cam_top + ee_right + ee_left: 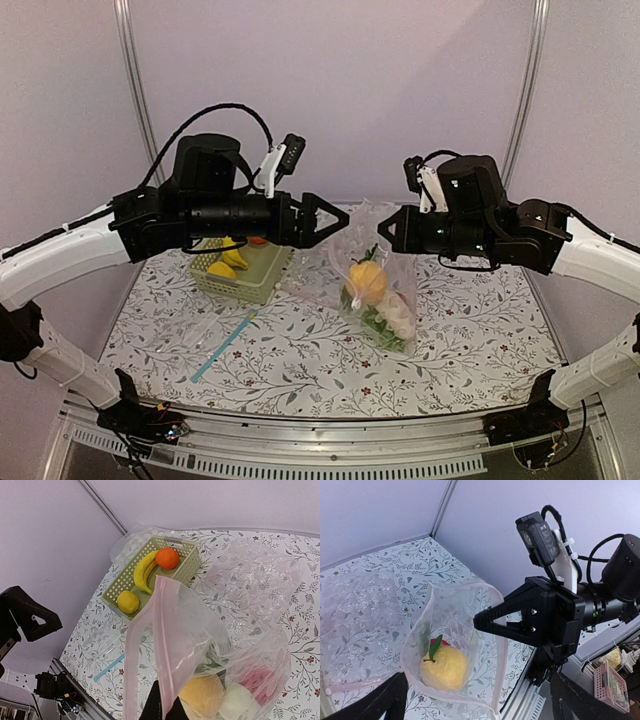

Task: Place the food in the zip-top bag and seal the zipper
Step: Place the fake fruit in the zipper food storage bag, then adjust the fake fruit in the bin.

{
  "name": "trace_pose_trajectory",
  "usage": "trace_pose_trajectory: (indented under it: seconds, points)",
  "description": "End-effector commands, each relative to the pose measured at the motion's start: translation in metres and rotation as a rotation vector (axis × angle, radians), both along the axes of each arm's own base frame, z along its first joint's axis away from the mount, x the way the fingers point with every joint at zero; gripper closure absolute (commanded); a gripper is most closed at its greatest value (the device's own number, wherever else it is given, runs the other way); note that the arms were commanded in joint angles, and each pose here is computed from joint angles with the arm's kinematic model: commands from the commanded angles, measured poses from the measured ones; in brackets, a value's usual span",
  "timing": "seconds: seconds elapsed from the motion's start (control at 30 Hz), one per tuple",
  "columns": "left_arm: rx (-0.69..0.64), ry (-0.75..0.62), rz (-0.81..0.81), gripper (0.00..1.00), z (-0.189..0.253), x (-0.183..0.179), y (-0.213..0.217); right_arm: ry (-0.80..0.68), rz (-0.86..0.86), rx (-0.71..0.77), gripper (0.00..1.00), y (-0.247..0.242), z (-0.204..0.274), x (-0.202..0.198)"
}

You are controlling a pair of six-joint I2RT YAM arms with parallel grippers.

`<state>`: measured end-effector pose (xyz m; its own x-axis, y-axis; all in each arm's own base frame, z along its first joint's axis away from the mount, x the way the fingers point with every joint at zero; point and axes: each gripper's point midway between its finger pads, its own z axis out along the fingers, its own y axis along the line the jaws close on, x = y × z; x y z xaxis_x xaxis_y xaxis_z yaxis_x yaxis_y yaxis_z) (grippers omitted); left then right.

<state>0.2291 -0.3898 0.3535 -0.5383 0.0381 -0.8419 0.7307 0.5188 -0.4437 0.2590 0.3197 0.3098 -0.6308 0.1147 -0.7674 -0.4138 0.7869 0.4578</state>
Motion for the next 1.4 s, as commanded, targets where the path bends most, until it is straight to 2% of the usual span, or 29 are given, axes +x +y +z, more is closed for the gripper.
trace_pose_trajectory:
  seconds: [0.0, 0.23, 0.4, 0.8, 1.07, 1.37]
  points:
    - [-0.011, 0.020, 0.000, 0.01, 0.001, 0.001, 0.017, -0.009, -0.027, -0.012, 1.00, -0.010, 0.000, -0.001]
    - [0.000, 0.046, 0.083, 0.01, 0.001, 0.017, 0.050, -0.016, -0.034, -0.009, 1.00, -0.013, 0.002, -0.001]
    - [0.059, 0.078, 0.158, 0.00, -0.012, 0.031, 0.078, -0.017, -0.025, -0.009, 1.00, -0.011, 0.003, -0.001]
    - [0.252, 0.254, 0.420, 0.01, -0.092, 0.090, 0.169, -0.069, 0.034, 0.028, 1.00, -0.012, 0.039, -0.011]
    - [0.306, 0.347, 0.516, 0.00, -0.146, 0.113, 0.197, -0.080, 0.042, 0.022, 1.00, -0.019, 0.039, -0.016]
    - [0.369, 0.407, 0.580, 0.01, -0.183, 0.132, 0.216, -0.084, 0.033, 0.025, 1.00, -0.026, 0.037, -0.019]
